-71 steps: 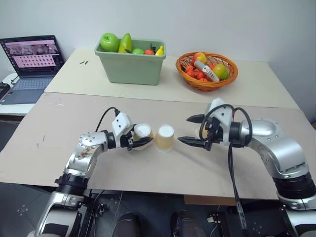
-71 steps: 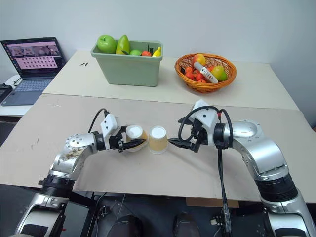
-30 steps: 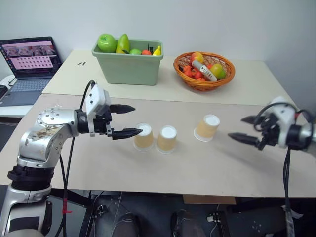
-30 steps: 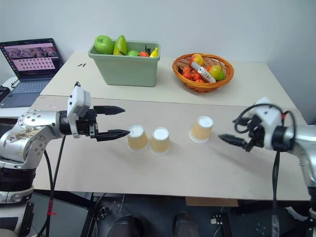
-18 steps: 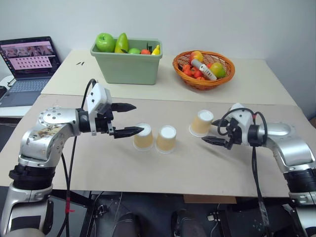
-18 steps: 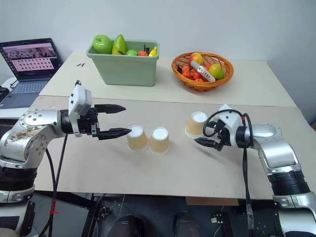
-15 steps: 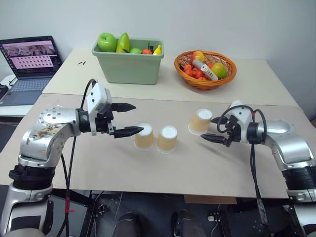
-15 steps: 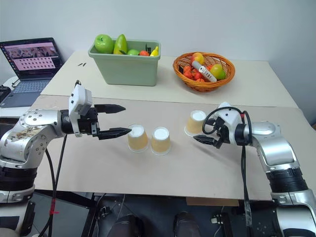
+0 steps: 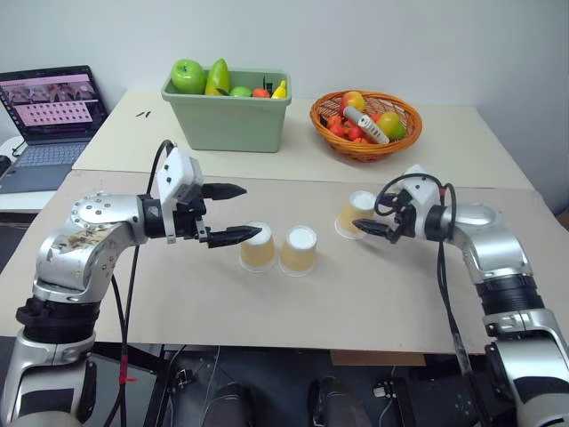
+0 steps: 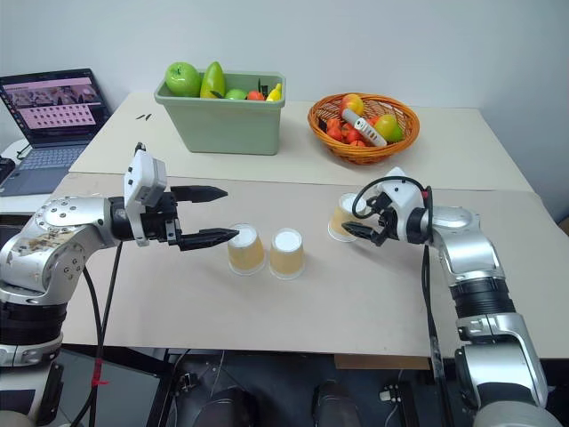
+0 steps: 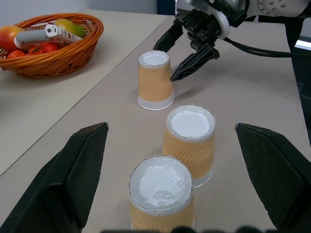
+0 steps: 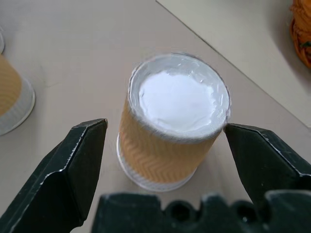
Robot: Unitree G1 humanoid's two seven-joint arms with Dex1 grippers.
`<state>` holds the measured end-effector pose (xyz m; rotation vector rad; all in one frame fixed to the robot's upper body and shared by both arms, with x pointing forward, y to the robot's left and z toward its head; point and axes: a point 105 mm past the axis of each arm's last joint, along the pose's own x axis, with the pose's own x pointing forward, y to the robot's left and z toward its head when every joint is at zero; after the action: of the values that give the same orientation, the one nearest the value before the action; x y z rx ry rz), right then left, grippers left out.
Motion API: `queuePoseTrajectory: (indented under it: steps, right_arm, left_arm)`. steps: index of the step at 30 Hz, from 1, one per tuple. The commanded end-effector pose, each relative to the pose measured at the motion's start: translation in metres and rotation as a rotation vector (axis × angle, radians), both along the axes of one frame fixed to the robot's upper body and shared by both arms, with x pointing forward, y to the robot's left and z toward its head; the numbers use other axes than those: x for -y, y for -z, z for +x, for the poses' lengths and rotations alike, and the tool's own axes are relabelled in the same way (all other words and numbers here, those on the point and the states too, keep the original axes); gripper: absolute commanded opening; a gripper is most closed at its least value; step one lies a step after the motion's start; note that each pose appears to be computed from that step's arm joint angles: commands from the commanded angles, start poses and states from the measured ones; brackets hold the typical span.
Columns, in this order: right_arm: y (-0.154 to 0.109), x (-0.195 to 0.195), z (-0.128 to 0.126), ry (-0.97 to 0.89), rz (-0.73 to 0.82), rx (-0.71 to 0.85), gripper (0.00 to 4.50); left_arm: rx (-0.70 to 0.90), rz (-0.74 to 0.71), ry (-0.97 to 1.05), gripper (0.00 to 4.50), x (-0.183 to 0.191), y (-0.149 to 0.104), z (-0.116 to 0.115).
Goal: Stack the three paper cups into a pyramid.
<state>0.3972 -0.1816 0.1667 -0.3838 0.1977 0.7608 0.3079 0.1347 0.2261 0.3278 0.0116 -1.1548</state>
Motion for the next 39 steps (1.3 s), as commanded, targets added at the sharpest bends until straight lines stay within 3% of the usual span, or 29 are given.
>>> queuePoseTrajectory:
  steps: [1,10,16,17,22,28,32,36,39]
  right_arm:
    - [-0.020,-0.005,0.009,-0.002,0.012,0.079,4.50]
    - [-0.021,-0.009,0.013,-0.007,0.035,0.079,4.50]
    - [-0.022,-0.008,0.013,-0.001,0.045,0.080,2.73]
    - [-0.022,-0.009,0.013,-0.004,0.048,0.078,2.66]
    - [-0.043,-0.013,0.009,-0.047,0.063,0.118,2.65]
    - [-0.108,-0.029,-0.005,-0.180,0.042,0.183,2.65]
    - [-0.133,-0.041,-0.014,-0.256,0.056,0.167,2.65]
    - [-0.151,-0.070,-0.032,-0.400,0.063,0.139,2.65]
    - [-0.147,-0.116,-0.059,-0.600,0.015,0.084,2.65]
  left_arm:
    - [0.042,0.000,0.003,4.47,0.000,-0.009,-0.004]
    - [0.038,0.001,-0.015,4.47,-0.002,-0.007,-0.004]
    - [0.034,0.001,-0.016,4.50,-0.002,-0.006,-0.004]
    - [0.033,0.002,-0.015,4.50,-0.002,-0.005,-0.004]
    - [0.026,-0.003,-0.015,4.50,-0.001,-0.003,-0.006]
    - [0.000,0.002,-0.075,4.50,-0.016,0.010,-0.010]
    - [-0.009,0.002,-0.088,4.50,-0.020,0.013,-0.015]
    - [-0.013,-0.002,-0.101,4.50,-0.022,0.014,-0.017]
    - [-0.018,0.000,-0.105,4.50,-0.022,0.016,-0.018]
